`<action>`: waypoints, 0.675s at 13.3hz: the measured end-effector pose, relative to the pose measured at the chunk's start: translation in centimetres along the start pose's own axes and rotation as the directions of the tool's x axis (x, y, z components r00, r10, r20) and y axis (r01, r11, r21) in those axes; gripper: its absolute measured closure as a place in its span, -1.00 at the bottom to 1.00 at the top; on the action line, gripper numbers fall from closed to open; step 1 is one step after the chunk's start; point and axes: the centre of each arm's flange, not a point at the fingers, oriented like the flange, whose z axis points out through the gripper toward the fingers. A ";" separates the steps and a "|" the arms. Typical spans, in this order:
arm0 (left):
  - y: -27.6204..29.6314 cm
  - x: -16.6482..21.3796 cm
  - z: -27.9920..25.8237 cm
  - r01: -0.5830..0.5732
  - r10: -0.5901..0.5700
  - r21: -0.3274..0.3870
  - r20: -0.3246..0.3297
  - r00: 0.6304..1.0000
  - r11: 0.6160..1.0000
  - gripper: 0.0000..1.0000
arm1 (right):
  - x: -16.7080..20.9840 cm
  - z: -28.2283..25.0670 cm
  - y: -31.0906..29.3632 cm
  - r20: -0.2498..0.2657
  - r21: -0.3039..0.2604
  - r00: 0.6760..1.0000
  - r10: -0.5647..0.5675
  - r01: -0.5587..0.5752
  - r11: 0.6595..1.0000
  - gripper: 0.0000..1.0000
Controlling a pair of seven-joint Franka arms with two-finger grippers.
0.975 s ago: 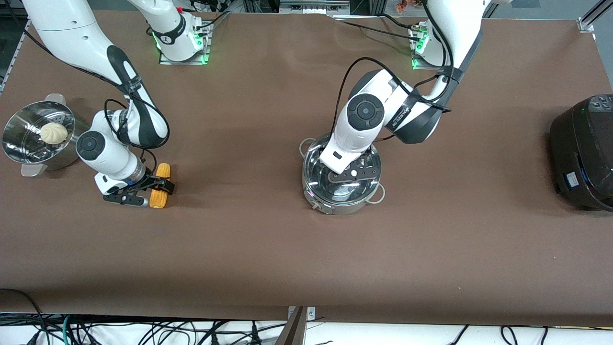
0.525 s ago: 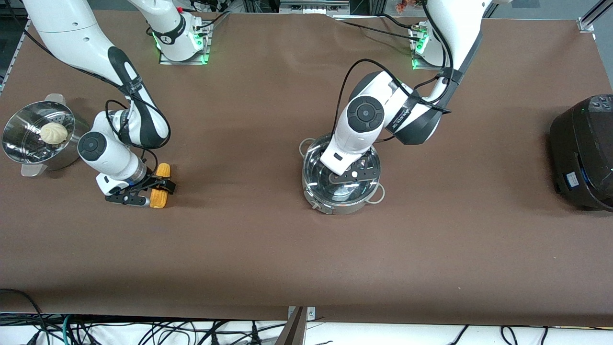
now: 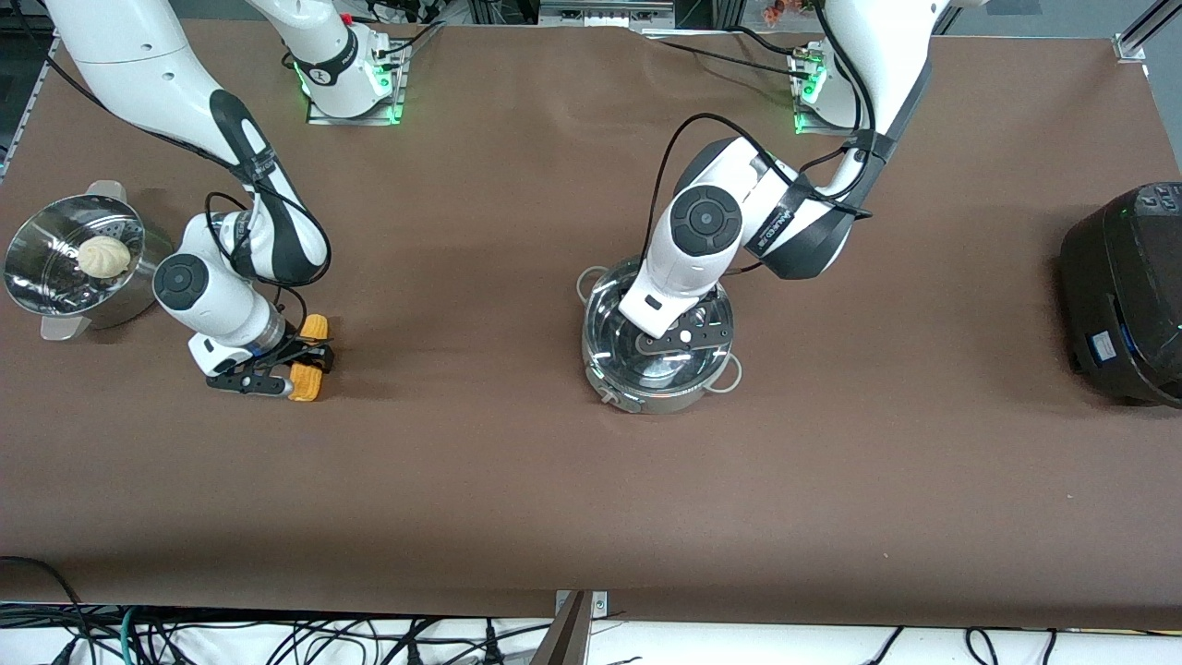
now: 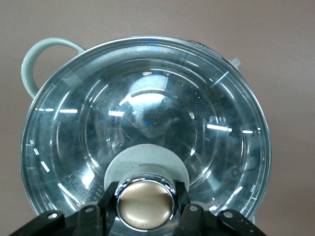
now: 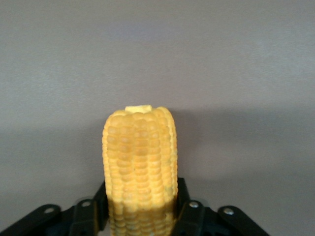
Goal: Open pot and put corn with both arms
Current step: 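Lift the glass lid off the pot and set it beside with the left gripper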
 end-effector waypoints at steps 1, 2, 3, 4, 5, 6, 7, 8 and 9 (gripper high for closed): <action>0.0 0.0 0.0 0.000 0.000 0.002 0.002 1.000 1.000 0.00 | 0.0 0.0 -0.2 0.000 0.002 1.000 -0.003 0.003 1.000 0.09; -0.1 0.0 -0.1 0.001 -0.001 0.008 0.008 1.000 1.000 0.00 | 0.0 0.0 -0.3 0.000 0.002 1.000 -0.004 0.004 1.000 0.11; -0.1 -0.1 -0.2 0.001 -0.001 0.015 0.014 1.000 1.000 0.00 | 0.0 0.0 -0.3 0.001 0.002 1.000 -0.006 0.006 1.000 0.11; -0.3 -0.2 -0.5 0.001 -0.001 0.025 0.023 1.000 1.000 0.00 | 0.0 0.0 -0.3 0.001 0.002 1.000 -0.007 0.007 1.000 0.11; -0.6 -0.2 -0.9 0.004 -0.005 0.037 0.033 0.999 0.999 0.00 | 0.0 -0.1 -0.3 0.001 0.003 1.000 -0.008 0.008 1.000 0.11; -1.0 -0.2 -1.5 0.008 -0.010 0.045 0.038 0.999 0.999 0.00 | 0.1 -0.4 -0.4 0.000 0.004 1.000 -0.010 0.010 1.000 0.11; -1.5 -0.1 -2.5 0.015 -0.017 0.051 0.039 0.999 0.999 0.00 | 0.3 -0.9 -0.6 0.001 0.005 1.000 -0.012 0.012 1.000 0.11; -2.2 0.0 -3.5 0.024 -0.026 0.057 0.040 0.999 0.998 0.00 | 0.5 -1.8 -0.6 0.005 0.005 1.000 -0.013 0.013 1.000 0.11; -3.1 0.3 -4.6 0.034 -0.037 0.061 0.040 0.999 0.998 0.00 | 0.8 -2.9 -0.7 0.008 0.005 1.000 -0.014 0.014 1.000 0.15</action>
